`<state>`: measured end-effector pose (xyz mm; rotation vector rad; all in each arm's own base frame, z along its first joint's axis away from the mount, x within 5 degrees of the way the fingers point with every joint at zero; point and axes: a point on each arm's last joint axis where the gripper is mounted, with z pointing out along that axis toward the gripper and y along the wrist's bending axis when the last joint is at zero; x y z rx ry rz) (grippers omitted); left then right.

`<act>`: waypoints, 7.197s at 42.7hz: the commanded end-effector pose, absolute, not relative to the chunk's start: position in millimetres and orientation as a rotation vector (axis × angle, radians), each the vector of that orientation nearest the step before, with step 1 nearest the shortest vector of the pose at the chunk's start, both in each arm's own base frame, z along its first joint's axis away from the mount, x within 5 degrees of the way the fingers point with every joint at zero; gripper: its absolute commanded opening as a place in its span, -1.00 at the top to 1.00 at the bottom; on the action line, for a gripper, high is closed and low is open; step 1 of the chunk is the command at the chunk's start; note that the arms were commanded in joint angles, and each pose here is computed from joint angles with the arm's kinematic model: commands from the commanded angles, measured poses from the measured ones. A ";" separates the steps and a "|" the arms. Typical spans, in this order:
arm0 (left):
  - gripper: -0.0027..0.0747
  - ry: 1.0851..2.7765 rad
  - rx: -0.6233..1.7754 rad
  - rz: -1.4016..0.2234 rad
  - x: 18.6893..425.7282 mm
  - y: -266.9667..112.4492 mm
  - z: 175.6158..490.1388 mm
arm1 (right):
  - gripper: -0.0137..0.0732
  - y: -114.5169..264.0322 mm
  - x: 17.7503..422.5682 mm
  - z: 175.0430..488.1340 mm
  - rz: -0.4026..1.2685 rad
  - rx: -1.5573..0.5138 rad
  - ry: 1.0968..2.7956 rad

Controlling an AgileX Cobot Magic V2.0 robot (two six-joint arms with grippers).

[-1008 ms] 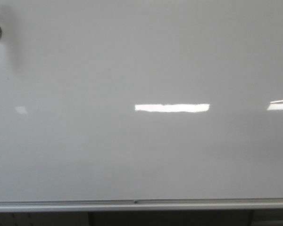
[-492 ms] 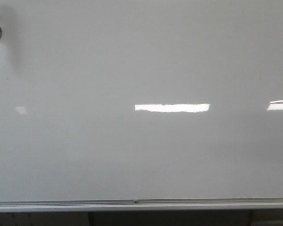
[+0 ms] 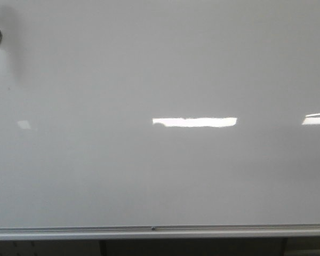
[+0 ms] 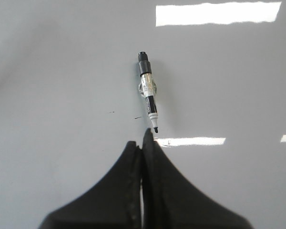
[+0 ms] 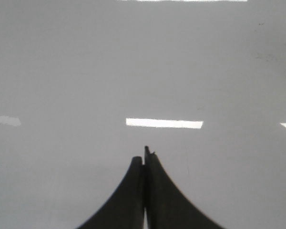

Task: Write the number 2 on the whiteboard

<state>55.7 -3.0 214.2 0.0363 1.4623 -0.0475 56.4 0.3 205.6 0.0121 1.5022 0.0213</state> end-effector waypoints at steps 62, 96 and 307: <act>0.85 1.860 0.020 -0.036 90.9 -3.4 357.1 | 0.46 -2.8 95.8 341.1 -0.049 -0.005 1.972; -0.52 1.969 0.006 -0.080 199.9 -12.5 354.9 | -0.68 -2.8 95.9 340.7 -0.051 -0.009 1.972; -0.32 1.868 1.691 -0.402 129.7 -205.0 366.0 | 0.70 173.1 130.9 367.3 0.590 -1.548 1.749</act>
